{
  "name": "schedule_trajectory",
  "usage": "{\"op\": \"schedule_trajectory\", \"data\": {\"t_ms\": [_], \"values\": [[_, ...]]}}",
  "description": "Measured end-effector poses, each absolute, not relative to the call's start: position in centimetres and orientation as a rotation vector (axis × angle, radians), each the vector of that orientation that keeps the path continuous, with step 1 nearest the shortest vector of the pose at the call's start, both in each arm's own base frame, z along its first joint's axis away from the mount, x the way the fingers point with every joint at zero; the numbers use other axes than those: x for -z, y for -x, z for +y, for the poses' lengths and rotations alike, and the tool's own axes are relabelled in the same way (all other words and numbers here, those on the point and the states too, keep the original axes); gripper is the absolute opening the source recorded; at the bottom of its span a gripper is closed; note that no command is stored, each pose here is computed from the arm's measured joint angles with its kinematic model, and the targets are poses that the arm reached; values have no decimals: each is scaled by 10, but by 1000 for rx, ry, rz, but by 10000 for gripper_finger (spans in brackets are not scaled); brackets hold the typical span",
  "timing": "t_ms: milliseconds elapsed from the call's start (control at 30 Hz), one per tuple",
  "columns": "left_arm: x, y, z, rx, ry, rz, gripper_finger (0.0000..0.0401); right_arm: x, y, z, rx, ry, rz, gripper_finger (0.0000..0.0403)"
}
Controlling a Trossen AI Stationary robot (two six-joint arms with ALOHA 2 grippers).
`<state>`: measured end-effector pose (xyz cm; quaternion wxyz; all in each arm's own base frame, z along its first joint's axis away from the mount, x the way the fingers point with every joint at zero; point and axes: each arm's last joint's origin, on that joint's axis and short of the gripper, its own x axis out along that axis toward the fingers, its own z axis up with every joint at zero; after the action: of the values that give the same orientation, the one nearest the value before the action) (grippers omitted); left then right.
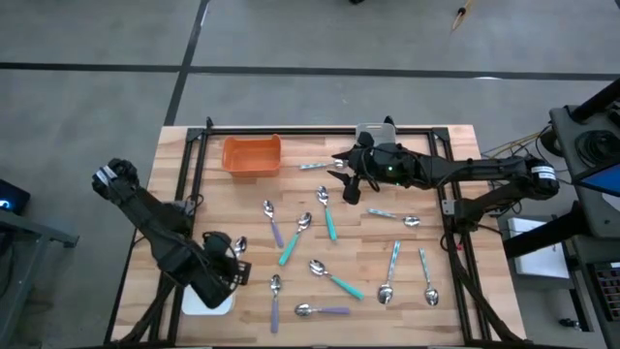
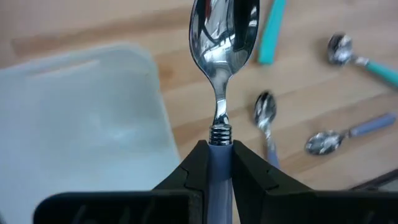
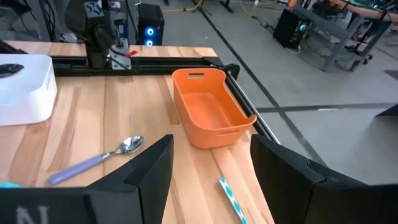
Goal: Sort silverware by color (type)
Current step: Put the purple spoon into the white bin
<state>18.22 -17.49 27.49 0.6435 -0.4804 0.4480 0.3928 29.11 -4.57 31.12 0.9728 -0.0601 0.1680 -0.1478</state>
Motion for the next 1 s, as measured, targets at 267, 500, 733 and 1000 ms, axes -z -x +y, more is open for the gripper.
{"op": "schedule_trajectory", "data": {"t_ms": [267,500,733,1000], "values": [[-259,-154,-192,-990,1142,1087,25,-311,-291,-46,295,148,349,205],[-251,-142,-200,-1013,1132,1234,25,-311,-291,-46,296,147,340,205],[-233,-141,-199,-1061,1056,1225,25,-312,-292,-46,297,147,334,205],[-212,-141,-197,-1128,1004,1211,46,-312,-292,-46,299,135,333,205]]}}
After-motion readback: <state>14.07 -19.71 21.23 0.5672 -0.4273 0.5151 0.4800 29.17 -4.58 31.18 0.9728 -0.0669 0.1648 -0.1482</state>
